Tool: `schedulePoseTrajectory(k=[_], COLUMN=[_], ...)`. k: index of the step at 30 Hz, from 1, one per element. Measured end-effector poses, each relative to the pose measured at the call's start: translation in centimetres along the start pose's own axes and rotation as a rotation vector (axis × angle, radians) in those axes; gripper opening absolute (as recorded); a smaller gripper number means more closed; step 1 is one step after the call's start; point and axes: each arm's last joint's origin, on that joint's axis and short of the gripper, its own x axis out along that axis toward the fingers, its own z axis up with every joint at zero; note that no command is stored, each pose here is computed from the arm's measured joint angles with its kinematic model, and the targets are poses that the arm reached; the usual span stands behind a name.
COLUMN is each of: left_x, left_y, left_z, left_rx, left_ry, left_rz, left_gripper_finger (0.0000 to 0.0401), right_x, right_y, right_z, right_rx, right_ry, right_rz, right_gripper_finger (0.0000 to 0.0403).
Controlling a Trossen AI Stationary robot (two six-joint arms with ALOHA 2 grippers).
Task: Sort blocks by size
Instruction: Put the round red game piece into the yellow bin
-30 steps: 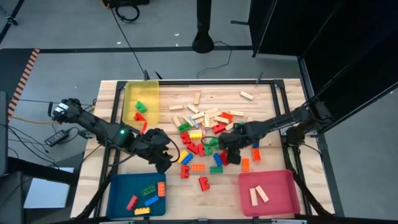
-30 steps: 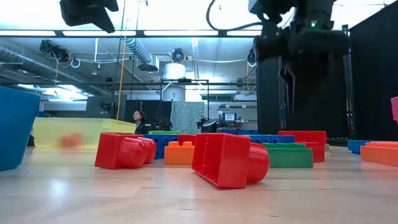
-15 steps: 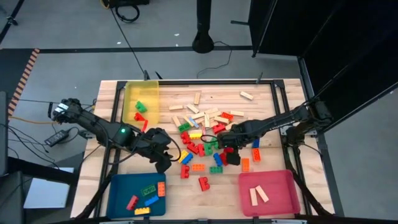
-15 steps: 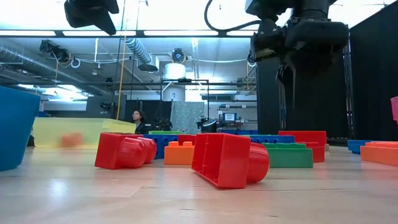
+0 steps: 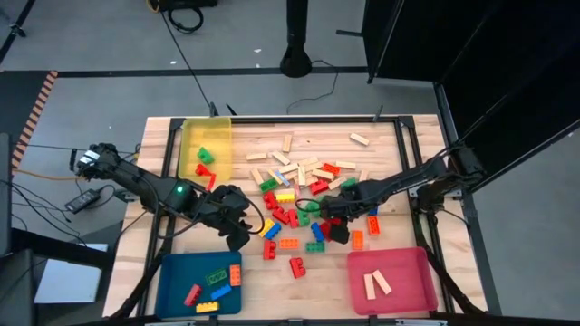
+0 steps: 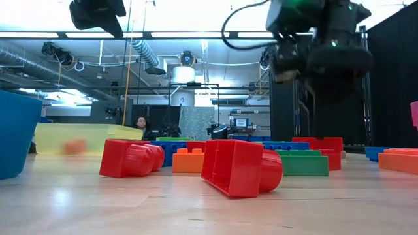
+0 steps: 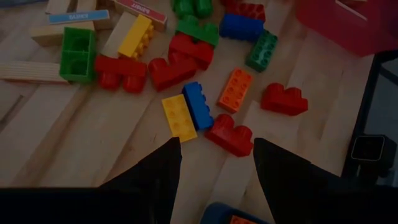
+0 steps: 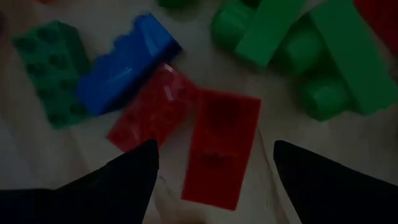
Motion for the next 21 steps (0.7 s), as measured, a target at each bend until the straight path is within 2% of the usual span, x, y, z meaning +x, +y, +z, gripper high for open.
schedulePoseTrajectory(k=[7, 11, 17, 21], left_x=[0.0, 0.0, 0.0, -0.1], left_y=[0.0, 0.1, 0.2, 0.2], left_z=[0.0, 0.0, 0.0, 0.1], left_rx=[0.001, 0.002, 0.004, -0.002], left_ry=[-0.014, -0.011, -0.02, -0.027], left_rz=[0.012, 0.016, 0.032, 0.027], left_gripper_finger=[0.0207, 0.0207, 0.0207, 0.0207], right_x=[1.7, 2.4, 2.8, 2.8], right_y=[-1.2, -1.8, -2.4, -2.2], right_z=[-1.0, -1.3, -1.8, -1.7], right_rx=[0.038, 0.075, 0.149, 0.182], right_ry=[0.0, -0.012, 0.001, -0.004], right_rz=[-0.01, -0.011, -0.025, -0.011], right_gripper_finger=[0.0314, 0.0262, 0.0141, 0.0145])
